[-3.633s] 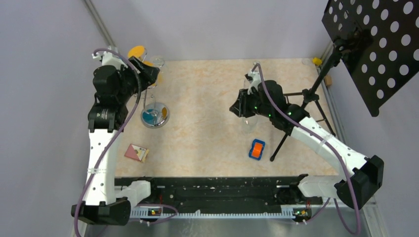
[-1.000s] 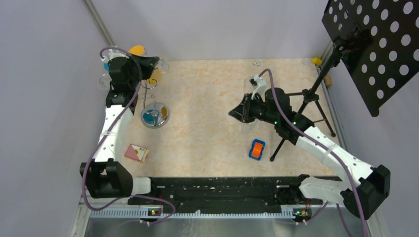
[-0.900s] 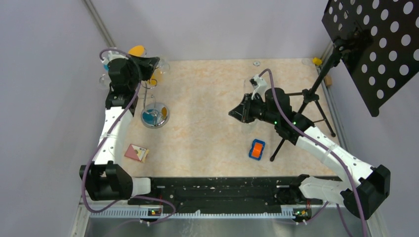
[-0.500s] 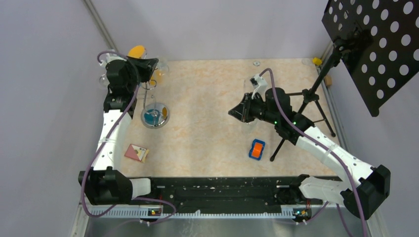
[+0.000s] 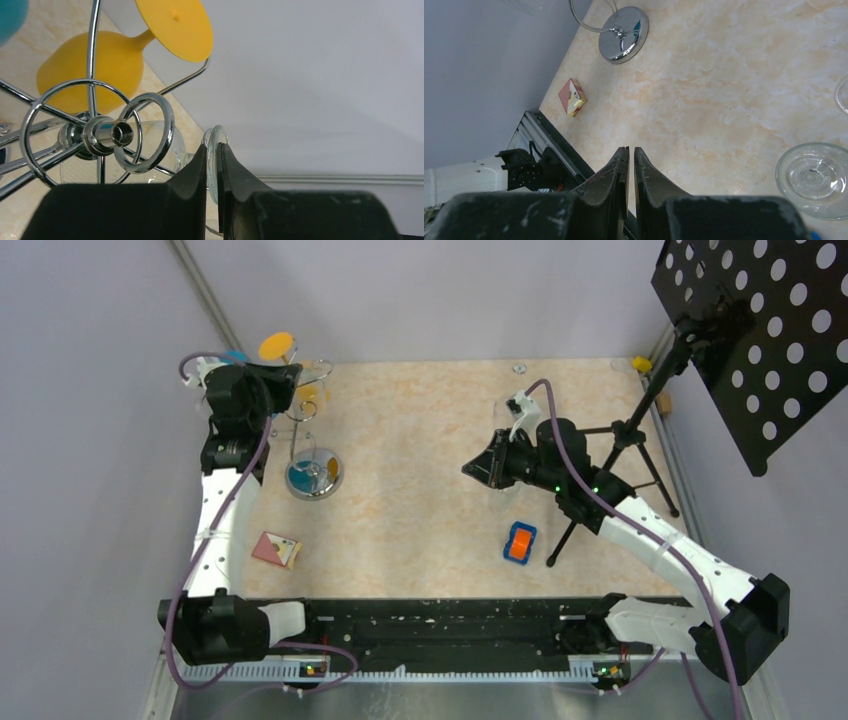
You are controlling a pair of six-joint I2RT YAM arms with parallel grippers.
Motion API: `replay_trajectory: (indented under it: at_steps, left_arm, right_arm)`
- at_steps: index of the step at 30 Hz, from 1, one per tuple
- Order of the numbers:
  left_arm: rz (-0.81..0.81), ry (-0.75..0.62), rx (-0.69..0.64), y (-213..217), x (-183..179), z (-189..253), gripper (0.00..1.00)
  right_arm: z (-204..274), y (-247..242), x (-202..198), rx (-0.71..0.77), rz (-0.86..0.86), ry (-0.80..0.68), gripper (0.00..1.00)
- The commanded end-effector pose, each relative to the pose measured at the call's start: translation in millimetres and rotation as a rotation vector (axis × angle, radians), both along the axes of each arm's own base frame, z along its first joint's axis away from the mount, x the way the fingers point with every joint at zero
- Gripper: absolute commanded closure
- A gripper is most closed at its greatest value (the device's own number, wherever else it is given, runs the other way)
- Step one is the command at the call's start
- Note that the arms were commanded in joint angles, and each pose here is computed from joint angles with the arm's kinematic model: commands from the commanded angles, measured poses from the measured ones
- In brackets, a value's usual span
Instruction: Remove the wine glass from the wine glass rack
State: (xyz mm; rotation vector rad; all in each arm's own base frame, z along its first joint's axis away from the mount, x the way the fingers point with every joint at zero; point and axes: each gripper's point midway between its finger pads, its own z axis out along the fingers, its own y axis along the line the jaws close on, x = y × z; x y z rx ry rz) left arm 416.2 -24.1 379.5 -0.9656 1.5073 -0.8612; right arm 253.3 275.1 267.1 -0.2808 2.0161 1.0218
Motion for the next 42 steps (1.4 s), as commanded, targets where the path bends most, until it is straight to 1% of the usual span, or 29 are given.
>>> replay_trajectory:
  at_steps: [1,3,6,9,18,22,28,32,36,39,42]
  left_arm:
    - [0.068,-0.226,-0.013,13.9,-8.8,74.6,1.0]
    - [0.088,-0.228,-0.022,17.6,-4.0,75.5,1.0]
    - [0.132,-0.266,-0.047,25.7,2.9,80.6,1.0]
    - [0.132,-0.286,-0.064,26.0,10.4,82.2,1.0]
    - [0.055,-0.33,-0.051,12.9,23.3,80.8,1.0]
    - [0.04,-0.32,-0.039,10.4,28.2,73.2,1.0]
    - [-0.09,-0.399,-0.06,-11.5,29.1,85.3,1.0]
    - [-0.129,-0.411,-0.088,-18.0,29.7,86.2,1.0]
    - [-0.16,-0.428,-0.098,-23.0,31.0,88.0,1.0]
    - [-0.13,-0.399,-0.112,-18.3,33.4,81.2,1.0]
    - [-0.047,-0.348,-0.135,-6.2,30.8,70.8,1.0]
  right_arm:
    - [20.5,0.2,-0.4,0.053,0.004,-0.052,0.9]
    - [23.3,0.5,-1.9,0.059,0.01,-0.055,0.9]
    - [27.2,0.7,-3.3,0.071,0.014,-0.06,0.9]
    - [29.0,0.5,-4.6,0.076,0.016,-0.06,0.9]
    - [29.8,0.4,-6.3,0.081,0.019,-0.058,0.9]
    - [31.9,1.1,-6.3,0.088,0.022,-0.062,0.89]
    - [32.4,1.6,-7.3,0.094,0.025,-0.058,0.89]
    - [34.8,1.7,-8.5,0.103,0.027,-0.058,0.85]
    - [37.6,2.4,-10.5,0.117,0.033,-0.059,0.79]
    - [38.8,3.0,-11.4,0.126,0.037,-0.058,0.74]
    - [39.8,3.1,-11.7,0.132,0.036,-0.059,0.72]
